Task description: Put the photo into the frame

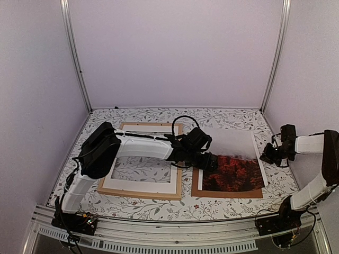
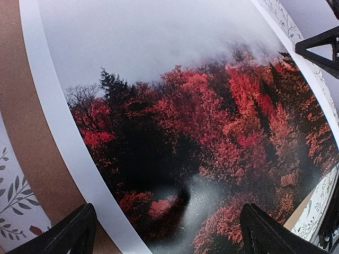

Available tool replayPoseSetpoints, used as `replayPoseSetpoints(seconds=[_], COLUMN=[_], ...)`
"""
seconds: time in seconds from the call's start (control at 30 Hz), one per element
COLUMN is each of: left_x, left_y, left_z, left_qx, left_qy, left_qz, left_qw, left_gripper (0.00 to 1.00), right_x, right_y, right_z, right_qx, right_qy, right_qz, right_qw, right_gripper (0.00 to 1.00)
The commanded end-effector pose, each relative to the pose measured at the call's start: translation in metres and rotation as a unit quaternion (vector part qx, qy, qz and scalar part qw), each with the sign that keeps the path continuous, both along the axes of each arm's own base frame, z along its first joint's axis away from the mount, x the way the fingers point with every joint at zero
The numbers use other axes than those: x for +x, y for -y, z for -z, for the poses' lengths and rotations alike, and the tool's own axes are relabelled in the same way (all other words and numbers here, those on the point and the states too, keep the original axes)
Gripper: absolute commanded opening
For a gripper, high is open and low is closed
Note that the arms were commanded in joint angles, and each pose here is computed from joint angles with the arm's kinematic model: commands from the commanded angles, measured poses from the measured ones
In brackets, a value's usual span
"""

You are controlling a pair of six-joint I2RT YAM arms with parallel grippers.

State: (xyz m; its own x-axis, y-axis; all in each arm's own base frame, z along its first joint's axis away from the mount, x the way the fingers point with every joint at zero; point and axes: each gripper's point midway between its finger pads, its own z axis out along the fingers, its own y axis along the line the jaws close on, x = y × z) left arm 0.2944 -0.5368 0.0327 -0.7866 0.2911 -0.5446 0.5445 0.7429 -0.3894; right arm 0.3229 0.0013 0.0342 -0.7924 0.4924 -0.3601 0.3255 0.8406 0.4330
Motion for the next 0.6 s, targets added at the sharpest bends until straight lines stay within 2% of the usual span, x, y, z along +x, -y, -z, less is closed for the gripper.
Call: replayPoseSetpoints(seconds=[0.0, 0.4, 0.57], left_x=[-0.015, -0.016, -0.015], left_y=[0.004, -0.004, -0.006], left_z=[0.020, 0.025, 0.023], left_qx=[0.015, 0.026, 0.025], left_qy=[-0.018, -0.017, -0.013], left_qz=[0.014, 0.005, 0.004], left_qw=[1.000, 1.000, 1.000], left_gripper=[0.96, 0.95, 0.95], right_x=[-0.002, -0.005, -0.008], right_y=[0.006, 0.007, -0.001], right_z=[0.011, 0.026, 0.030], right_qx=[-0.008, 0.011, 0.034], right_qy=[-0.005, -0.026, -0.030], right_qz=[0.005, 0.009, 0.002], right_qw=[1.000, 1.000, 0.999], right_gripper=[0.02, 0.20, 0.22])
